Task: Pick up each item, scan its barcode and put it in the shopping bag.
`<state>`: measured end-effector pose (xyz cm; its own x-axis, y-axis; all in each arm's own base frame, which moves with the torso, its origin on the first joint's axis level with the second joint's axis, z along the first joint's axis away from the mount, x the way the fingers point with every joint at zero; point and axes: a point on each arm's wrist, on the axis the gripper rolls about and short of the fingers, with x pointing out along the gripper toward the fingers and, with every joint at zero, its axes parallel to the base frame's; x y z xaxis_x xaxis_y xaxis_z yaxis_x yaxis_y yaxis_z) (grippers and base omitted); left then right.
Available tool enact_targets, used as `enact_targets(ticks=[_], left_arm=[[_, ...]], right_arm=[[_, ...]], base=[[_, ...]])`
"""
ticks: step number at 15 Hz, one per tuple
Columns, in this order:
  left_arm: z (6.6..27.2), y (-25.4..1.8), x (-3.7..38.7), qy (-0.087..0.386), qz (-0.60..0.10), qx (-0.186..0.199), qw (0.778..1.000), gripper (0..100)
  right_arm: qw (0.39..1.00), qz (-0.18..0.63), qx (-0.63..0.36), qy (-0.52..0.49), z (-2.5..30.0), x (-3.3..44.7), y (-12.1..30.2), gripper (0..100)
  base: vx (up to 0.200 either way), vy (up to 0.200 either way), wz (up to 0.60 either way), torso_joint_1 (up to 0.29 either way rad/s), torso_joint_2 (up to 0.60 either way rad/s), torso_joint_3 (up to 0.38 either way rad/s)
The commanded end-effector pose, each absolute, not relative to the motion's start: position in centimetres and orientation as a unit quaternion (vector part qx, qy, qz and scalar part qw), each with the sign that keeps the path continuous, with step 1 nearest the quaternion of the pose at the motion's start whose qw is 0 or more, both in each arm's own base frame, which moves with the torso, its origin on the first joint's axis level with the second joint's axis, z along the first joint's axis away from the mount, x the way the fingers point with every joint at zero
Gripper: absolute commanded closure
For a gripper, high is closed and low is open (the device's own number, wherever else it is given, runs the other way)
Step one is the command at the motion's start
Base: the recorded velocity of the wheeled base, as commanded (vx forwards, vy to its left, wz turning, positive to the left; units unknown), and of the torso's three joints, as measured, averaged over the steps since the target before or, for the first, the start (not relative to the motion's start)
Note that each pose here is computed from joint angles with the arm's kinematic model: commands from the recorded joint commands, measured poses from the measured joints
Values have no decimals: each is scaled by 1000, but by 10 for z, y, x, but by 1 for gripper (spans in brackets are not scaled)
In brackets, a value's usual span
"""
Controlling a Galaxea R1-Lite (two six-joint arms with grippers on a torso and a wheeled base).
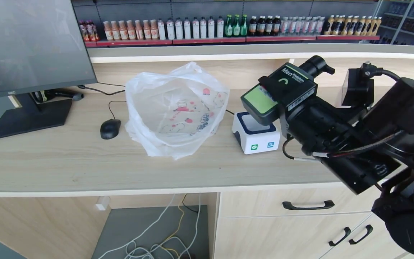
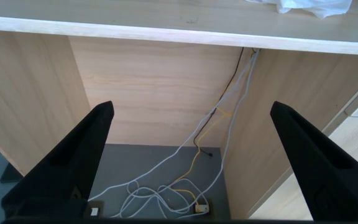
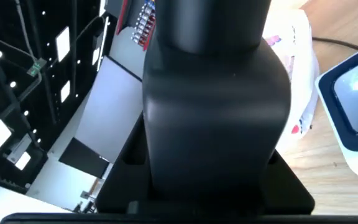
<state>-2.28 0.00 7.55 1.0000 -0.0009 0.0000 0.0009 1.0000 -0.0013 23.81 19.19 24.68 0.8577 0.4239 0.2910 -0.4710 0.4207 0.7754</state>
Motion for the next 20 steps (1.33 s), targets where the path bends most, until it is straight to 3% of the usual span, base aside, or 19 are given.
enact_targets(ticks=[1,3,15,20], left_arm=[[75,0,-23,0,0,-1,1000,0],[75,0,-23,0,0,-1,1000,0],[75,0,-23,0,-1,-1,1000,0],[75,0,-23,0,0,-1,1000,0]], right_arm=[[818,235,525,-17,284,255,197,100],[813,208,544,19,298,271,202,100],[814,131,560,84,242,324,212,100],[802,102,584,76,238,327,208,100]], base=[[0,0,0,0,0,0],[0,0,0,0,0,0],[0,0,0,0,0,0],[0,0,0,0,0,0]])
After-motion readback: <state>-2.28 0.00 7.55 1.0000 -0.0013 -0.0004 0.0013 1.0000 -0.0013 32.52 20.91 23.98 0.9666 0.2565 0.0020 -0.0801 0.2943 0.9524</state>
